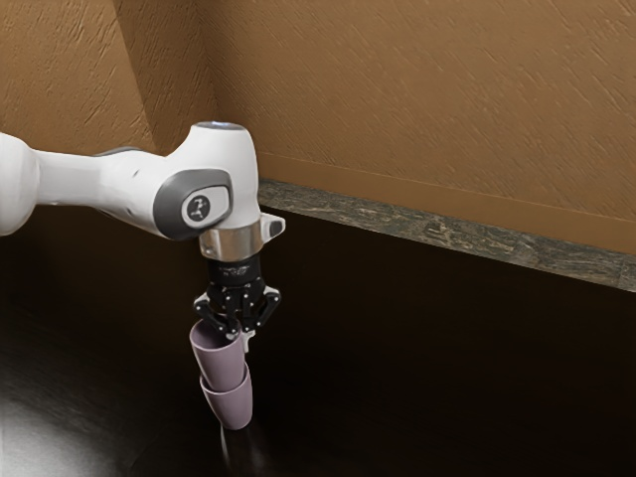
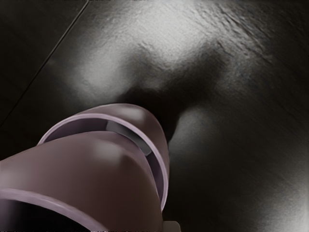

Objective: Place the left cup onto the right cup

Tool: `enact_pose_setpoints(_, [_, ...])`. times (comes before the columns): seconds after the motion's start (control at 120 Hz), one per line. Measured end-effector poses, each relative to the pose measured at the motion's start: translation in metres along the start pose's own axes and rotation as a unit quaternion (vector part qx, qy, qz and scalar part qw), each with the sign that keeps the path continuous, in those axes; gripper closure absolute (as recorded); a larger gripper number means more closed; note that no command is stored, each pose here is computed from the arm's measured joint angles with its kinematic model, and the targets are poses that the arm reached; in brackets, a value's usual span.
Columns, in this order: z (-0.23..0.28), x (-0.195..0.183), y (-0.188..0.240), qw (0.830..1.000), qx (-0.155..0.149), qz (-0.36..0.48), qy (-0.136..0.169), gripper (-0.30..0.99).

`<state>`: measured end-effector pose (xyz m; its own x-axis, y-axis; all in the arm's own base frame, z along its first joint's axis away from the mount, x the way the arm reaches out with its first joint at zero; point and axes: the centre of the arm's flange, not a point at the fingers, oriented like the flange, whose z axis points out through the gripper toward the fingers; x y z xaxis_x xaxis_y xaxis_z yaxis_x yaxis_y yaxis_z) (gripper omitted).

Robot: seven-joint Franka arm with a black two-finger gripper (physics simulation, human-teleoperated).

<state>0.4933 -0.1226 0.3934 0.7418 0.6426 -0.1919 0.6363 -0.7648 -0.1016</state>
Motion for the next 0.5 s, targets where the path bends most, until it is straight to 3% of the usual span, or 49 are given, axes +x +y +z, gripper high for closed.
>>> enact_pose_setpoints(0.208, [-0.0035, 0.0009, -0.0003, 1.000, -0.005, 0.001, 0.006, 0.24])
enact_pose_setpoints(0.5, [-0.0071, 0.0009, -0.0020, 1.000, -0.007, 0.001, 0.009, 0.06])
